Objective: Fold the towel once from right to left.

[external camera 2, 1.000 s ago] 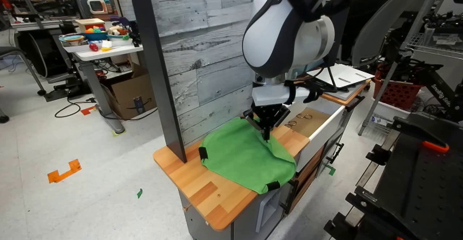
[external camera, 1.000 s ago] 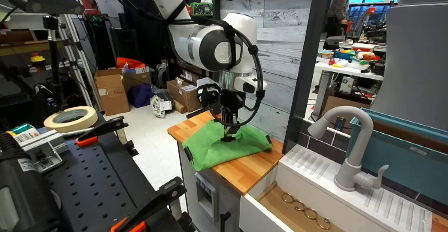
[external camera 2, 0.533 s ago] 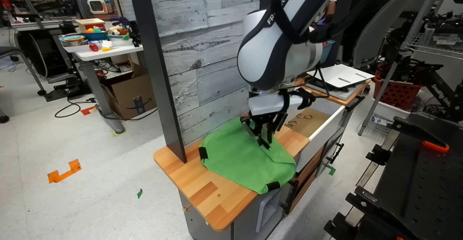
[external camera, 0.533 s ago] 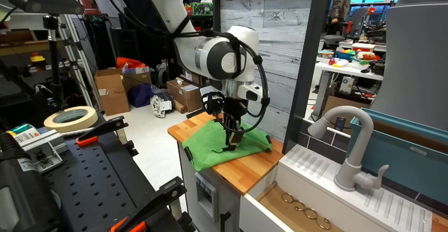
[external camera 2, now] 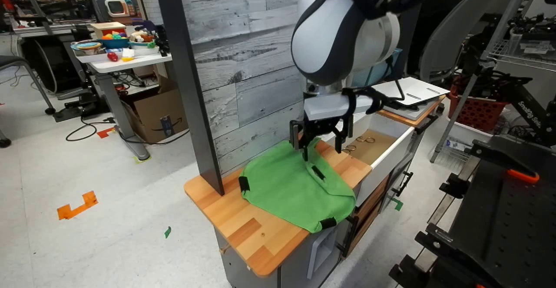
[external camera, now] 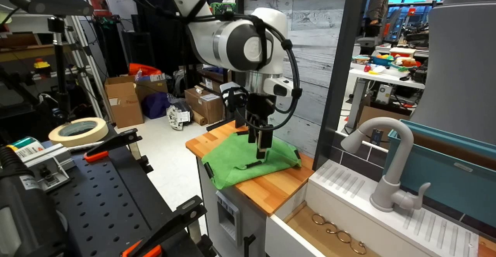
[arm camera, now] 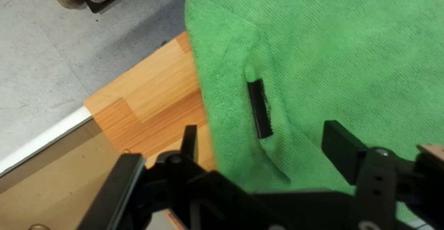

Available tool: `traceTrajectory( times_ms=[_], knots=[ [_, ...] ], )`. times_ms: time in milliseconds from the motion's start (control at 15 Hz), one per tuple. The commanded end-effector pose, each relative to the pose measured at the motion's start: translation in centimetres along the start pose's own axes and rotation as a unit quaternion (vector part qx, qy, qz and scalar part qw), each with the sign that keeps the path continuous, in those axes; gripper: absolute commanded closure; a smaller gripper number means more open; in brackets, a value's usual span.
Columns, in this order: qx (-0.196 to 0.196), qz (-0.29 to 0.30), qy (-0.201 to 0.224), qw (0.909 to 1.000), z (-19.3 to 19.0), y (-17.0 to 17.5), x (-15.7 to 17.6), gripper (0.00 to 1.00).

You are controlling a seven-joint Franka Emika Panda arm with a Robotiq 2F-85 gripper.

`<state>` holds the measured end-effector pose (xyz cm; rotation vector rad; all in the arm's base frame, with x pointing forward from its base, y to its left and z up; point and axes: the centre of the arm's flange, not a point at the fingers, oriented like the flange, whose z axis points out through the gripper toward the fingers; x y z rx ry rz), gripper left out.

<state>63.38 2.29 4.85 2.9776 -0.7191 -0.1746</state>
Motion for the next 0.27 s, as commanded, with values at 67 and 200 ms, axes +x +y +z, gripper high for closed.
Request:
traceTrajectory(
  times_ms=[67, 200],
  knots=[
    [-0.018, -0.024, -0.008, 0.9995, -1.8, 1.8, -1.2, 0.00],
    [-0.024, -0.031, -0.013, 0.9992, -2.8, 3.0, -2.0, 0.00]
  ],
)
